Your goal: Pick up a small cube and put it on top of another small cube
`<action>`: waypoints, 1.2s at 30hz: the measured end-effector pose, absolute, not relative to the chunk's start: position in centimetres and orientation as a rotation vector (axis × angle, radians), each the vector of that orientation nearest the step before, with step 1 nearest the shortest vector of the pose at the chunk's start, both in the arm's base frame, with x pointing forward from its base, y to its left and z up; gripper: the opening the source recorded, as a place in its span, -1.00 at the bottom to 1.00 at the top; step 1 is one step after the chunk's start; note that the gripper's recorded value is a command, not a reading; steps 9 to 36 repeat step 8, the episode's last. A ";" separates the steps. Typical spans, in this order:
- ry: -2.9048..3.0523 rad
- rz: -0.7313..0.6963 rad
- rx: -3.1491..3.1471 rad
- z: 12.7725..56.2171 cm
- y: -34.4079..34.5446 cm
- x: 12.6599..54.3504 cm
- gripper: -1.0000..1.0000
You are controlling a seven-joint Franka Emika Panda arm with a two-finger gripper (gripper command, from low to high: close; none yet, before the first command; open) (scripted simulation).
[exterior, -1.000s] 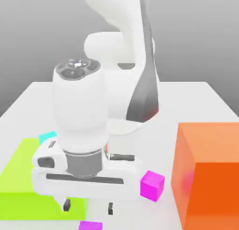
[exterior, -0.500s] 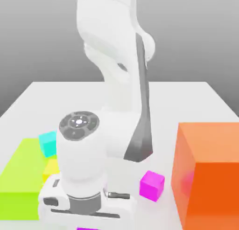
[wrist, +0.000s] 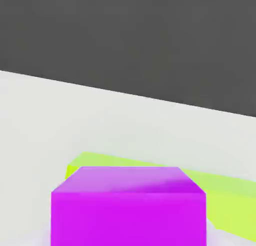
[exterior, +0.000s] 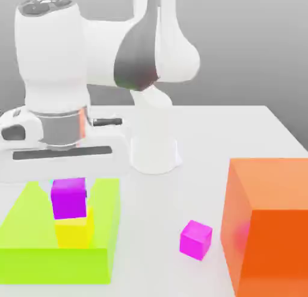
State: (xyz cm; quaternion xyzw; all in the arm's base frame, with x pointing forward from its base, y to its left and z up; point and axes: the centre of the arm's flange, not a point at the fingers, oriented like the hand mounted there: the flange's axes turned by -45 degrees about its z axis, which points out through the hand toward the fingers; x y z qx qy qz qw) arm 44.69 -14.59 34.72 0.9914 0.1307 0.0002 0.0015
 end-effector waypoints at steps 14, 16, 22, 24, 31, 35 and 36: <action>0.453 0.001 3.112 29.5 -14.7 44.1 1.00; 0.453 0.001 3.112 29.5 -14.7 44.1 1.00; 0.453 0.001 3.112 29.5 -14.7 44.1 1.00; 0.453 0.001 3.112 29.5 -14.7 44.1 1.00; 0.453 0.001 3.112 29.5 -14.7 44.1 1.00; 0.453 0.001 3.112 29.5 -14.7 44.1 1.00; 0.453 0.001 3.112 29.5 -14.7 44.1 1.00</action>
